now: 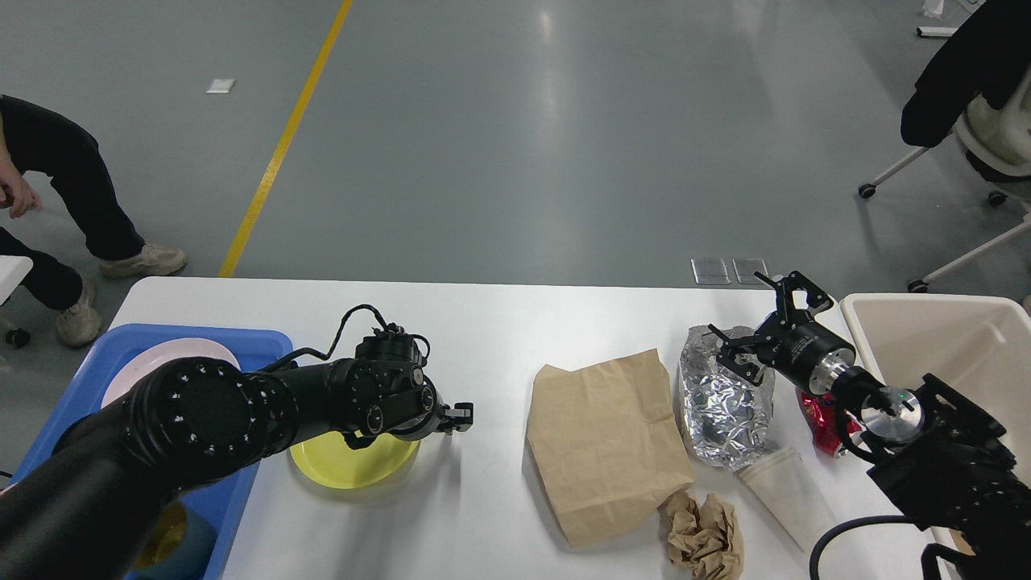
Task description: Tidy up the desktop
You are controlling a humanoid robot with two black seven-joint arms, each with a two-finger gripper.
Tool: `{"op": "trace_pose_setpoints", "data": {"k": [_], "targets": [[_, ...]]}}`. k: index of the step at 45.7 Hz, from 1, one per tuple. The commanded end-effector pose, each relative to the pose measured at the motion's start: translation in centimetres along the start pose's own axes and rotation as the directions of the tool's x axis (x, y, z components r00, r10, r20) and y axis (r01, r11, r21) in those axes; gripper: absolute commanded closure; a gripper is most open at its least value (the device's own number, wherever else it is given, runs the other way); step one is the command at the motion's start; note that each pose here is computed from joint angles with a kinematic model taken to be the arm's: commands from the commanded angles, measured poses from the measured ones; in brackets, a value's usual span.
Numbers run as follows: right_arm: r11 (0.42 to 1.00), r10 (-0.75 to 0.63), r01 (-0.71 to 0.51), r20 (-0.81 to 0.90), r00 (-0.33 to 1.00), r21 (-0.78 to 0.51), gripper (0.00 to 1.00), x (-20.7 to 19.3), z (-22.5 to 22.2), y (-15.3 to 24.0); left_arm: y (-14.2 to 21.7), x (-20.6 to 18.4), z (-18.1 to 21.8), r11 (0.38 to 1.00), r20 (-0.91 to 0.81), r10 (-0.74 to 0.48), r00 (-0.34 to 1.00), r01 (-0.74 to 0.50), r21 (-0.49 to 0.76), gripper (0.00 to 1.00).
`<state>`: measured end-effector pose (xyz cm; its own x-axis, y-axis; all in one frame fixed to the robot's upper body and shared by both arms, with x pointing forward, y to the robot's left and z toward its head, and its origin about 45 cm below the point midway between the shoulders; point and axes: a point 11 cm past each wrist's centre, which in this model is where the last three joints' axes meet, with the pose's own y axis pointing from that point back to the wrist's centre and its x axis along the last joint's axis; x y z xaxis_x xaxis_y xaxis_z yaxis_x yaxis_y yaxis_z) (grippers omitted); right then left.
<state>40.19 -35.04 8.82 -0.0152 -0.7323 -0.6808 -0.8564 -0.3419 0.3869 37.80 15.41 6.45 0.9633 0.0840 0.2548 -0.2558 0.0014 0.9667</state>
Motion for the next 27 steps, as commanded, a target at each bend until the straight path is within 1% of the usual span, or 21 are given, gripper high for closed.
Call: {"op": "trace_pose_setpoints", "data": {"k": [1,6,11,23,27], "targets": [[1.000,0.001,-0.001,0.000,1.000,0.000,0.00,0.03,0.03,0.02,-0.12,-0.18,-0.17,1.000,-0.003,-0.006,1.000,0.006,0.003,0.59],[1.000,0.001,-0.001,0.000,1.000,0.000,0.00,0.03,0.03,0.02,-0.24,-0.43,-0.23,1.000,-0.001,-0.013,1.000,0.013,0.005,0.62],[1.000,0.001,-0.001,0.000,1.000,0.000,0.00,0.03,0.03,0.02,-0.24,-0.47,-0.29,1.000,-0.001,-0.017,1.000,0.017,0.006,0.63],[1.000,0.001,-0.001,0.000,1.000,0.000,0.00,0.03,0.03,0.02,-0.14,-0.55,-0.54,0.999,0.007,-0.040,0.999,0.040,0.014,0.77],[1.000,0.000,0.000,0.000,1.000,0.000,0.00,-0.02,-0.02,-0.01,-0.11,-0.60,-0.75,0.999,0.005,-0.052,0.999,0.052,0.016,0.84]]}}
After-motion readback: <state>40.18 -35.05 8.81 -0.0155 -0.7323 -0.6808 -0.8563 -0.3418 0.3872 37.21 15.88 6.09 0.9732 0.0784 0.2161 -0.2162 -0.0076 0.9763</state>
